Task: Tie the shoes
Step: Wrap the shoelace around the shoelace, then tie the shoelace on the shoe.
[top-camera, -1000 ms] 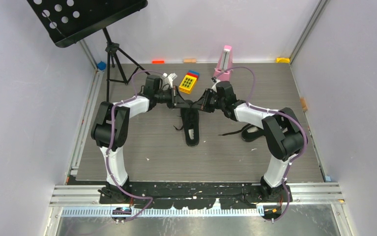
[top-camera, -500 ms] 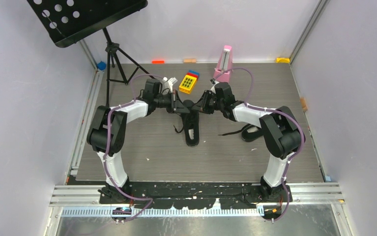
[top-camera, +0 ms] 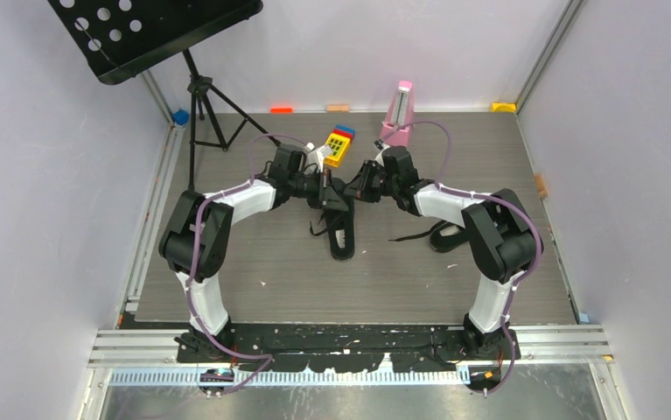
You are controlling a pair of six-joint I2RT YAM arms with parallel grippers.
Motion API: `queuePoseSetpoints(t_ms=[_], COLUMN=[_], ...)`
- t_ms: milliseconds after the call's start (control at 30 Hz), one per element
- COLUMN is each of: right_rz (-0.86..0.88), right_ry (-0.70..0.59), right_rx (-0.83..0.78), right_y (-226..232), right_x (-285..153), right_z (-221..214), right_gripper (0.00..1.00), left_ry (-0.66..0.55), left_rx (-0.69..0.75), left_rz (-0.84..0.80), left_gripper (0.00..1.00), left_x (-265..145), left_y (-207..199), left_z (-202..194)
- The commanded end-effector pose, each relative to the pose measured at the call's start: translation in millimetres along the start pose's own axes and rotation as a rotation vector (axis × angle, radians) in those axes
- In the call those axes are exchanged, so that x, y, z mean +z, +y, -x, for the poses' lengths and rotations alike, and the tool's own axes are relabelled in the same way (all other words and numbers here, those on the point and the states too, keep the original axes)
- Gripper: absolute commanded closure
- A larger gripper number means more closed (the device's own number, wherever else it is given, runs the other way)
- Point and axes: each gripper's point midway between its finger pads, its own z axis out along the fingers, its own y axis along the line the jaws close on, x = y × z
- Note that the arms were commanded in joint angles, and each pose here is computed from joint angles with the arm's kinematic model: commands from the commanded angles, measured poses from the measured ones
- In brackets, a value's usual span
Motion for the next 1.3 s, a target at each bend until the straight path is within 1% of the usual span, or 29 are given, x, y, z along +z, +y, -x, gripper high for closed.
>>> queuePoseSetpoints(t_ms=[0, 233, 467, 633, 867, 1067, 1267], right_rz=[0.064, 0.061, 0.063, 0.063, 0.061, 0.067, 0.044], right_ry=[-0.049, -0.047, -0.046, -0.045, -0.043, -0.045, -0.051], right_rx=[-0.03, -0.029, -0.031, -0.035, -0.036, -0.043, -0.063], right_y=[25.5, 24.4, 25.9, 27.2, 27.2, 32.5, 33.9], right_x=[-4.2, -3.8, -4.1, -4.8, -4.0, -6.0, -7.8], right_z=[17.9, 16.8, 17.5, 17.6, 17.1, 17.1, 16.3], right_gripper=[0.88, 0.88, 0.88, 0.88, 0.88, 0.88, 0.88], left_ry=[-0.013, 0.004, 0.038, 0.071, 0.087, 0.118, 0.116], left_rx=[0.035, 0.059, 0.045, 0.037, 0.046, 0.031, 0.02], left_rz=[0.077, 0.171, 0.153, 0.172, 0.167, 0.197, 0.286], left_gripper=[1.0, 1.0, 1.0, 1.0, 1.0, 1.0, 1.0], left_x=[-3.9, -6.4, 1.5, 5.4, 11.3, 18.9, 18.5], left_y=[7.6, 21.0, 20.0, 23.4, 20.6, 30.6, 48.3], left_z=[10.9, 15.0, 15.0, 9.4, 6.6, 4.9, 5.6])
